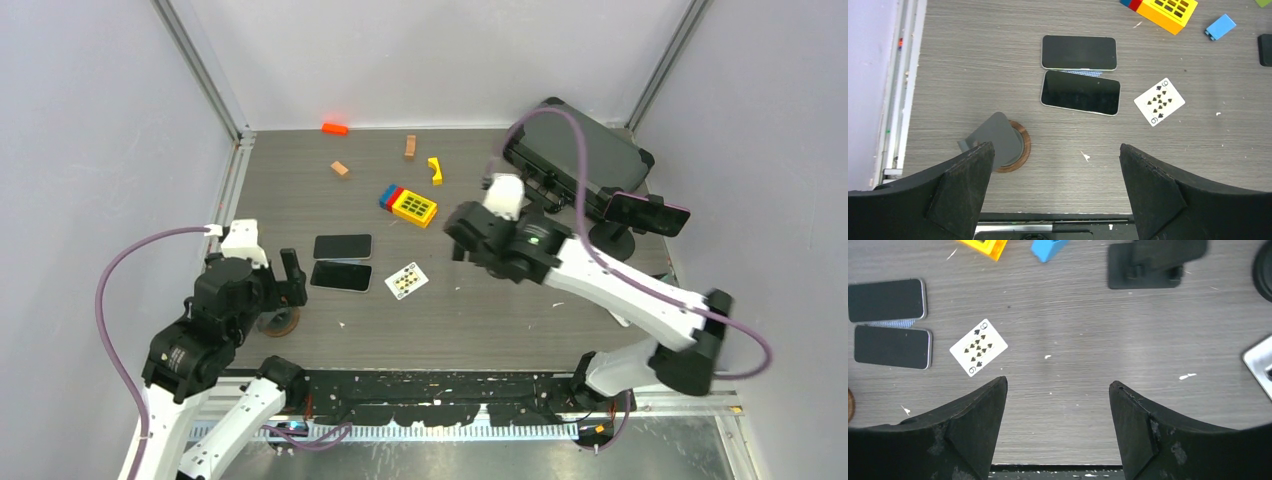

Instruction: Remove the phone from the phone stand

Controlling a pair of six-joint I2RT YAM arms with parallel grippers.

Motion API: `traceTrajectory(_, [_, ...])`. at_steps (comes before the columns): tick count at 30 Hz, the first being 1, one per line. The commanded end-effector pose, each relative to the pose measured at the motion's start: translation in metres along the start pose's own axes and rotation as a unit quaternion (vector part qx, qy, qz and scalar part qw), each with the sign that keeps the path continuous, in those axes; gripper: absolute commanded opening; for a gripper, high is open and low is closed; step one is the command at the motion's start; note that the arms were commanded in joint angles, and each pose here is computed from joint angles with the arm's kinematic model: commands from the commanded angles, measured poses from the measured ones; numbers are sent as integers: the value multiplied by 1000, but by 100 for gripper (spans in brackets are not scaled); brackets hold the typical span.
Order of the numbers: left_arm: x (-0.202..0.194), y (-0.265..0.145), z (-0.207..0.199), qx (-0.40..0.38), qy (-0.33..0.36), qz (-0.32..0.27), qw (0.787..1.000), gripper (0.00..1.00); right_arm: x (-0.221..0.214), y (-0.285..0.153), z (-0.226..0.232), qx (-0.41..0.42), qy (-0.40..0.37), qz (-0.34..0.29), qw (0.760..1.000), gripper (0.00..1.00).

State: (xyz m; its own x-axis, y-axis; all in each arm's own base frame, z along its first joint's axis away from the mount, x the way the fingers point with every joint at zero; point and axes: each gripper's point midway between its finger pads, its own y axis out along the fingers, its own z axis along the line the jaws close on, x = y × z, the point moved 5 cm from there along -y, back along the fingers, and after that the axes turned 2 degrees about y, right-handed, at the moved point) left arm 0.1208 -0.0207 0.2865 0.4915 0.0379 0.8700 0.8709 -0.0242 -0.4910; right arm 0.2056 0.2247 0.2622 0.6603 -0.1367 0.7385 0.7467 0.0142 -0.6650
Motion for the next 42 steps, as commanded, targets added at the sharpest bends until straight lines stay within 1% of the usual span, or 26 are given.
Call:
traceTrajectory(1, [9, 7, -12, -31, -24, -26, 999, 100, 3, -26, -67, -45, 64, -13, 997, 80])
traceTrajectory(3, [11, 10, -14, -31, -22, -21, 999, 100, -2, -33, -94, -51, 100, -13, 994, 80])
traceTrajectory(4, [12, 11, -15, -31, -21, -18, 999, 100, -2, -44, -109, -51, 122, -20, 991, 80])
traceTrajectory(7, [16, 14, -20, -37, -25, -13, 999, 100, -2, -58, -151, -98, 170, -44, 980, 79])
traceTrajectory(9, [16, 18, -23, -43, -28, -11, 999, 100, -2, -71, -176, -126, 191, -61, 971, 79])
traceTrajectory(10, [16, 20, -25, -46, -30, -9, 998, 100, -6, -79, -189, -144, 190, -62, 969, 80])
traceTrajectory(11, [15, 22, -27, -49, -31, -6, 998, 100, -3, -82, -197, -158, 203, -77, 963, 82])
traceTrajectory(12, [13, 24, -28, -52, -32, -3, 998, 100, -6, -87, -206, -176, 196, -75, 962, 83])
traceTrajectory(13, [12, 26, -29, -54, -32, 0, 998, 99, -4, -89, -211, -189, 204, -84, 957, 83])
traceTrajectory(18, [5, 29, -28, -51, -27, 6, 998, 99, -1, -87, -219, -238, 180, -83, 951, 91])
traceTrajectory(19, [4, 30, -28, -50, -26, 5, 998, 99, 1, -84, -219, -248, 165, -78, 952, 93])
traceTrajectory(20, [4, 30, -28, -51, -26, 4, 998, 99, 4, -80, -219, -257, 175, -76, 947, 94])
traceTrajectory(21, [3, 31, -28, -52, -26, 3, 998, 99, 8, -74, -216, -257, 164, -70, 950, 95])
traceTrajectory(22, [3, 31, -29, -54, -26, 2, 998, 99, 9, -70, -218, -263, 178, -56, 947, 95])
traceTrajectory(23, [3, 31, -30, -58, -27, 2, 998, 99, 13, -64, -216, -257, 170, -50, 950, 96])
traceTrajectory(24, [3, 32, -31, -59, -27, 2, 998, 99, 12, -60, -220, -261, 176, -33, 949, 96])
traceTrajectory(25, [3, 33, -31, -59, -26, 3, 998, 99, 17, -56, -219, -252, 189, -38, 949, 96])
traceTrajectory(26, [3, 33, -30, -57, -25, 3, 998, 99, 17, -53, -225, -259, 196, -25, 945, 96])
traceTrajectory(27, [3, 33, -30, -55, -25, 3, 998, 99, 21, -51, -228, -258, 204, -28, 944, 96])
traceTrajectory(29, [4, 33, -30, -54, -24, 3, 998, 99, 23, -50, -243, -274, 231, -14, 933, 96])
traceTrajectory(30, [3, 33, -30, -56, -23, 4, 998, 99, 25, -52, -247, -277, 229, -13, 933, 96])
traceTrajectory(35, [2, 33, -31, -62, -17, 6, 998, 99, 32, -57, -273, -303, 271, -15, 913, 96])
traceTrajectory(41, [1, 35, -36, -77, -10, 15, 997, 99, 33, -50, -289, -307, 315, -10, 898, 96])
traceTrajectory(42, [1, 35, -36, -80, -9, 17, 997, 98, 34, -49, -291, -307, 319, -14, 897, 96])
